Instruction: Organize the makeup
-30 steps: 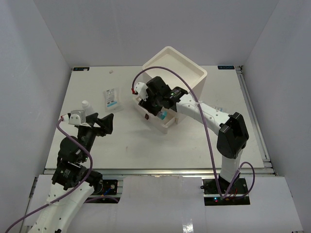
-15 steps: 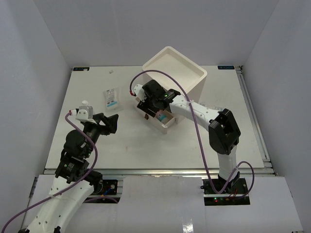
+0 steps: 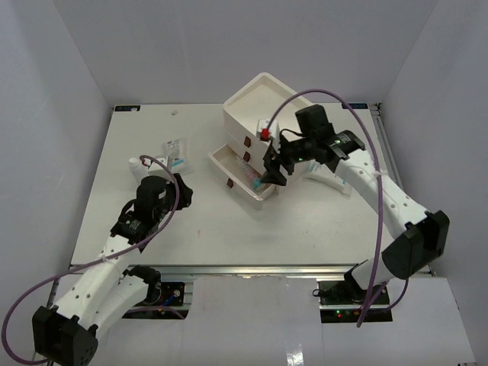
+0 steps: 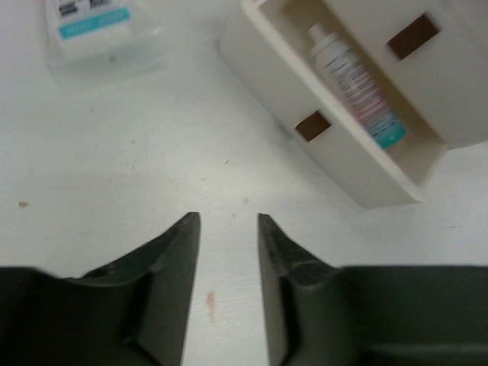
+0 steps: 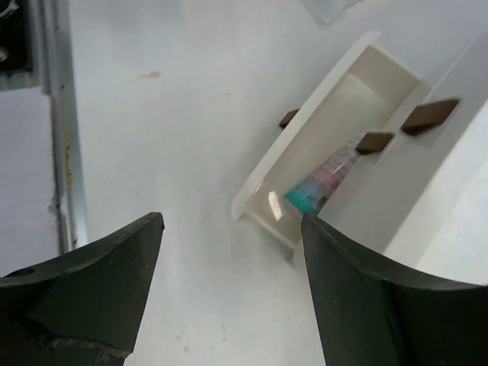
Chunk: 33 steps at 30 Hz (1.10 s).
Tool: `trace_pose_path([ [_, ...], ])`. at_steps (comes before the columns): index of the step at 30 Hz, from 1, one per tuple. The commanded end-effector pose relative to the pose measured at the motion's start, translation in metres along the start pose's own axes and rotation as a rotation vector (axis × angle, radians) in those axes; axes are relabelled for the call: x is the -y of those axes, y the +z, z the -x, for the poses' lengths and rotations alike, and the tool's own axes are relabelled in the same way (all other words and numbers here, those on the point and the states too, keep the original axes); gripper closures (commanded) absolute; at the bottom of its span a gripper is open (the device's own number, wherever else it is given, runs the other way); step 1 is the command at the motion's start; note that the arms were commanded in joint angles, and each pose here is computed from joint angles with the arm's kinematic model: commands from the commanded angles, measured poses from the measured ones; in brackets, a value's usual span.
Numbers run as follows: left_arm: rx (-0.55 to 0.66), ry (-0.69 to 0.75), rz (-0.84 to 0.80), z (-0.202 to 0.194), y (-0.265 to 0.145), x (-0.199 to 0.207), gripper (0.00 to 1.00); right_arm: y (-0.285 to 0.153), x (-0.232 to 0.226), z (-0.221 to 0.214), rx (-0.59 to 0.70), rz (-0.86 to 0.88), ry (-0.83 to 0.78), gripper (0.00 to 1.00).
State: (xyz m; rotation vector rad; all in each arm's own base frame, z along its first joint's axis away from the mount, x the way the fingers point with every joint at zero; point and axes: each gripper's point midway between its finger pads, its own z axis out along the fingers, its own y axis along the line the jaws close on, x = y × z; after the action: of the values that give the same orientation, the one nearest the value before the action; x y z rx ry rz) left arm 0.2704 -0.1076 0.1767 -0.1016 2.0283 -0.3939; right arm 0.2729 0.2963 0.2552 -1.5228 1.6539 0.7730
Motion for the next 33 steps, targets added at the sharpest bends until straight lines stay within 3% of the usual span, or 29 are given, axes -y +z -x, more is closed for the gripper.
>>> trace_pose_path([
  [1,-0.043,-0.078,0.166,0.002,0.005,-0.027,0.36,-0.014,-0.057,-0.03,0.13,0.277,0.024,0.2],
  [4,-0.04,-0.101,0.305,0.001,0.012,-0.063,0.12,-0.023,-0.067,-0.032,0.171,0.289,0.023,0.2],
  [7,0.018,-0.142,0.415,0.004,0.022,-0.107,0.06,-0.031,-0.072,-0.025,0.206,0.286,-0.007,0.2],
  [10,0.153,-0.153,0.439,0.022,0.033,-0.131,0.02,-0.033,-0.075,-0.025,0.219,0.284,-0.013,0.19],
  [13,0.257,-0.124,0.496,0.039,0.042,-0.152,0.02,-0.033,-0.077,-0.026,0.229,0.286,-0.012,0.19],
  [16,0.235,-0.098,0.529,0.038,0.064,-0.17,0.02,-0.033,-0.077,-0.026,0.232,0.286,-0.012,0.19],
  [21,0.303,-0.011,0.541,0.054,0.082,-0.186,0.02,-0.032,-0.077,-0.028,0.231,0.286,-0.011,0.19],
  [25,0.268,0.063,0.581,0.054,0.098,-0.202,0.03,-0.032,-0.076,-0.029,0.225,0.285,-0.006,0.19],
  [28,0.246,0.112,0.551,0.059,0.113,-0.203,0.11,-0.031,-0.074,-0.031,0.22,0.279,-0.004,0.19],
  [31,0.2,0.104,0.544,0.053,0.126,-0.207,0.32,-0.029,-0.073,-0.032,0.214,0.277,0.0,0.19],
  [33,0.188,0.099,0.553,0.048,0.128,-0.21,0.35,-0.028,-0.072,-0.033,0.209,0.276,0.001,0.19],
])
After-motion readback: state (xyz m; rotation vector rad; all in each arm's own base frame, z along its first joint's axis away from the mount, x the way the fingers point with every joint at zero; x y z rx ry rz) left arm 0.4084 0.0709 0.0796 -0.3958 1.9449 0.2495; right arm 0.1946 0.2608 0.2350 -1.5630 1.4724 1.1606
